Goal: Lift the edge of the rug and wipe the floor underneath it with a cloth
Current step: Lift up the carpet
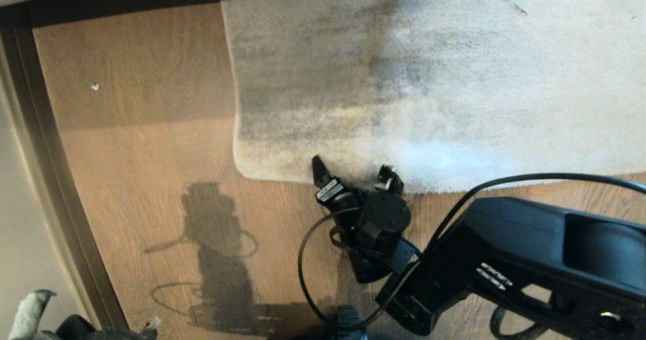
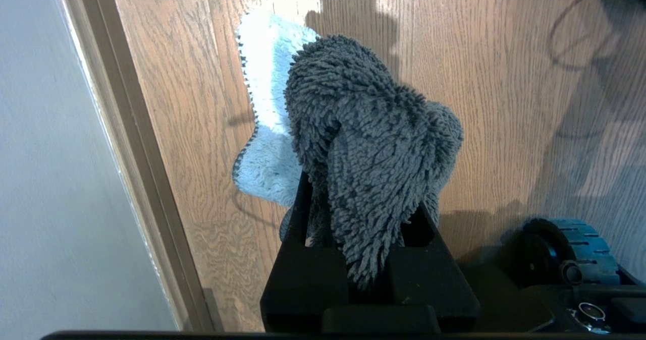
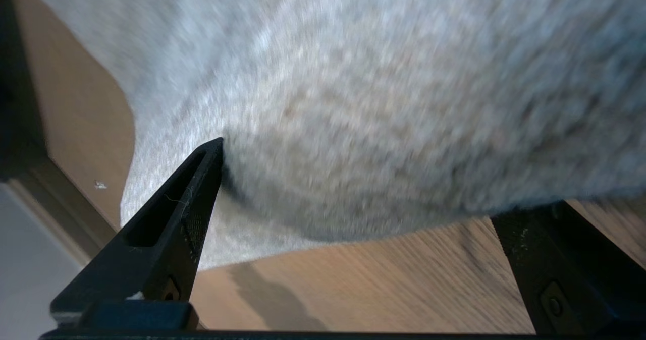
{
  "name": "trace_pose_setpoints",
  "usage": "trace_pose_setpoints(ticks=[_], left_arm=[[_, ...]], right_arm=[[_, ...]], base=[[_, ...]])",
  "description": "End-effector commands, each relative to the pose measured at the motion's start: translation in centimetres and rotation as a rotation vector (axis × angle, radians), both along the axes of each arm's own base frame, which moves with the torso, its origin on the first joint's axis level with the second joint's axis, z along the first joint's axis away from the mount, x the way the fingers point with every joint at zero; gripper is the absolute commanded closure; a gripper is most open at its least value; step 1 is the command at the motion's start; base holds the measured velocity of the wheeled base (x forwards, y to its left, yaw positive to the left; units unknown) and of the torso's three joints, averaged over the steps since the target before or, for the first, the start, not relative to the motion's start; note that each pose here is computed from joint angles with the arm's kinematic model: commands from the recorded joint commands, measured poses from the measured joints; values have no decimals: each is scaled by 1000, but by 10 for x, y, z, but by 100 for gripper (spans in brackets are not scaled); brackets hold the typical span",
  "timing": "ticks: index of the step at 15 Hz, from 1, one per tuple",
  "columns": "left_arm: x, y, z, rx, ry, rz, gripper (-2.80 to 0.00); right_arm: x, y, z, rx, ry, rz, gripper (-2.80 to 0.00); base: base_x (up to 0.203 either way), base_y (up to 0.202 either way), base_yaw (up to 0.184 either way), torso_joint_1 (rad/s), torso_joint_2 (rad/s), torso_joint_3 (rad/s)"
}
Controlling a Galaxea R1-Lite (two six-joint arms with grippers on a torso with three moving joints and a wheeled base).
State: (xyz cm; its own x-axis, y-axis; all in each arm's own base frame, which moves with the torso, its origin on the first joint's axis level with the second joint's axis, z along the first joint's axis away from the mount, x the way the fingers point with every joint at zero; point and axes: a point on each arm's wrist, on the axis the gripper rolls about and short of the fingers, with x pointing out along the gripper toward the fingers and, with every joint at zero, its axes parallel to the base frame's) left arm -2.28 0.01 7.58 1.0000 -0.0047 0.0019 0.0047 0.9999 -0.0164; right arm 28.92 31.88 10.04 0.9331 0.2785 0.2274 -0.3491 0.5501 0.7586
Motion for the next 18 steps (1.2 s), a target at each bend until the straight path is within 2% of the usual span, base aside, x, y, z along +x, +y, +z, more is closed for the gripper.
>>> trace_pose_setpoints(ticks=[1,5,8,10,15,18], left_arm=[[0,0,0,0,0,0,0],[0,0,0,0,-1,0,0],[0,0,0,0,0,0,0],[0,0,0,0,-1,0,0],[0,0,0,0,-1,0,0],[0,0,0,0,0,0,0]], right_arm=[[-13,-15,29,38,-27,-1,-280],[-35,-40,43,-7,11,-1,-280],[-42,-51,38,-56,50,-10,-280],[-34,-63,34,-72,66,-49,-280],[10,-105,17,-101,112,-217,-280],[20,-111,18,-91,105,-245,-280]], base=[[0,0,0,0,0,0],[0,0,0,0,0,0],[0,0,0,0,0,0],[0,0,0,0,0,0],[0,0,0,0,0,0],[0,0,0,0,0,0]])
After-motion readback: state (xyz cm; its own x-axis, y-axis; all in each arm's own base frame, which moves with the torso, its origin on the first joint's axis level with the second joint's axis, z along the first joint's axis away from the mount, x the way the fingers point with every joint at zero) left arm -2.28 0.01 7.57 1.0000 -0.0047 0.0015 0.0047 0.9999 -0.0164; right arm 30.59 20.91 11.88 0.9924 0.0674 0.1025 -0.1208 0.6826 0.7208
